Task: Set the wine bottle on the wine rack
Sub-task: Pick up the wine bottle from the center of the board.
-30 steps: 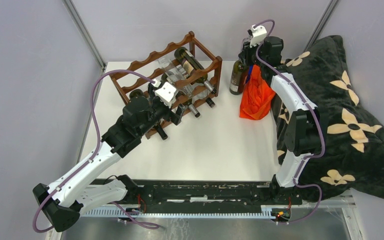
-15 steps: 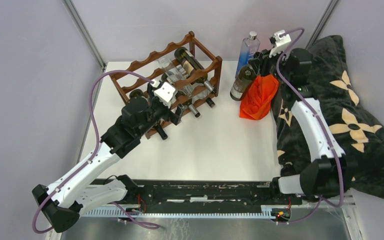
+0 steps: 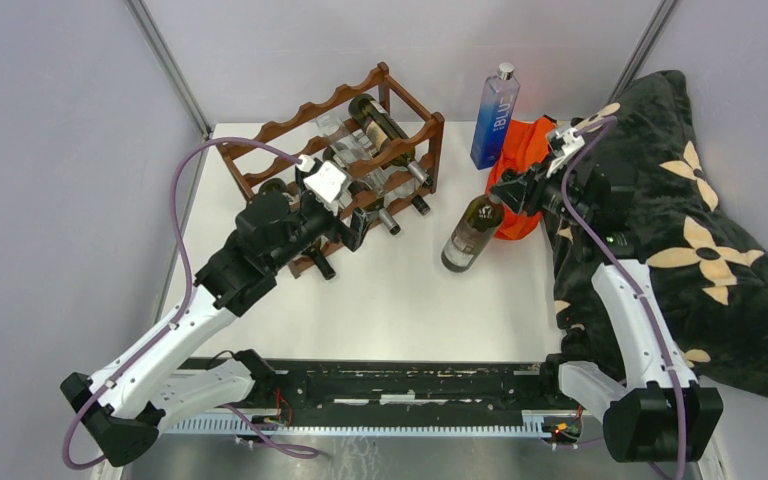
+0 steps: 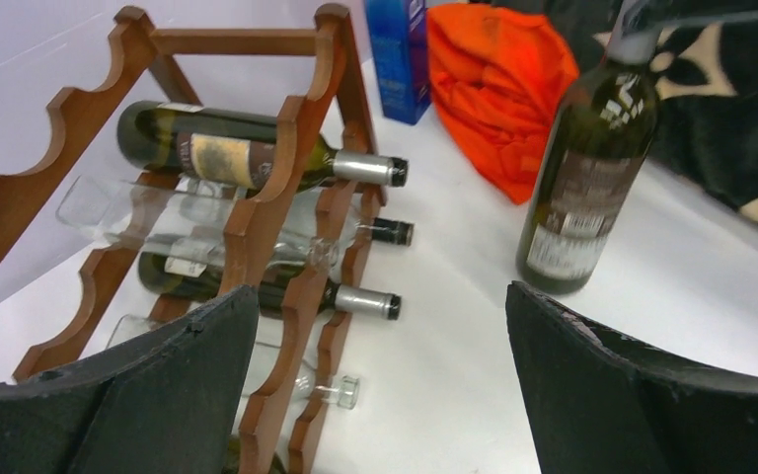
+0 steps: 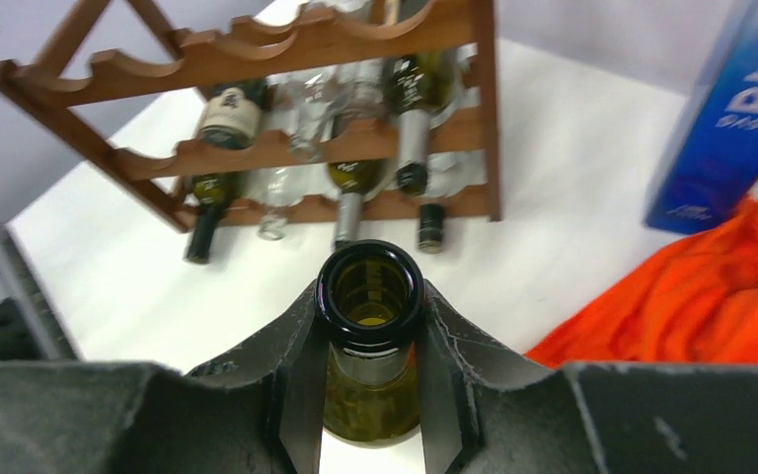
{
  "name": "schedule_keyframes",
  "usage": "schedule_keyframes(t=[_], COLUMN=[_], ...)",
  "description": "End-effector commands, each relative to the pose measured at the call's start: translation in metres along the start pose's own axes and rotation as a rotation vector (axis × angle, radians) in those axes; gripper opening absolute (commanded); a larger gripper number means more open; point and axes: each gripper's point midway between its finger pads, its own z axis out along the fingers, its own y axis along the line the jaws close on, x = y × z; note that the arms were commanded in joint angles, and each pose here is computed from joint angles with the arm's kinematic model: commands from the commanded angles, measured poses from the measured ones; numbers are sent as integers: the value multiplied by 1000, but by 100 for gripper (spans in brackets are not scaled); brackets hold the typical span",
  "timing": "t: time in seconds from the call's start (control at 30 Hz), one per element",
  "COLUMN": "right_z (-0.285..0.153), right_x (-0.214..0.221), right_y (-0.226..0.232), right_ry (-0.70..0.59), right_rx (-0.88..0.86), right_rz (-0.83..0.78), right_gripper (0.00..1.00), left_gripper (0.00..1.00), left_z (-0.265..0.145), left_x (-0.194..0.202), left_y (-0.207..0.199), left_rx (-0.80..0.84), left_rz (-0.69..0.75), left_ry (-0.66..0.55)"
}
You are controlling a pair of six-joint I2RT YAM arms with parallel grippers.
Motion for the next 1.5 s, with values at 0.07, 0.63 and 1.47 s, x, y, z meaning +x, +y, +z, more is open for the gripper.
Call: schedule_keyframes(t=[0.07,0.63,1.47], right_z=[-20,-21,-22], right_x=[-29,19,59], right_y=[56,70,54], right_ry=[-119,-54,-35], right_rx=[-225,-332,-329], right_rz=[19,167,260], right_gripper=[0,0,0], left_gripper=[100,100,100], left_z=[-19,-43,-29], left_x=[-34,14,71], left_y=[-34,-103,-173], left_rx=[175,397,341], left_rz=[-219,-562,-497], left_ry=[-90,-29,44])
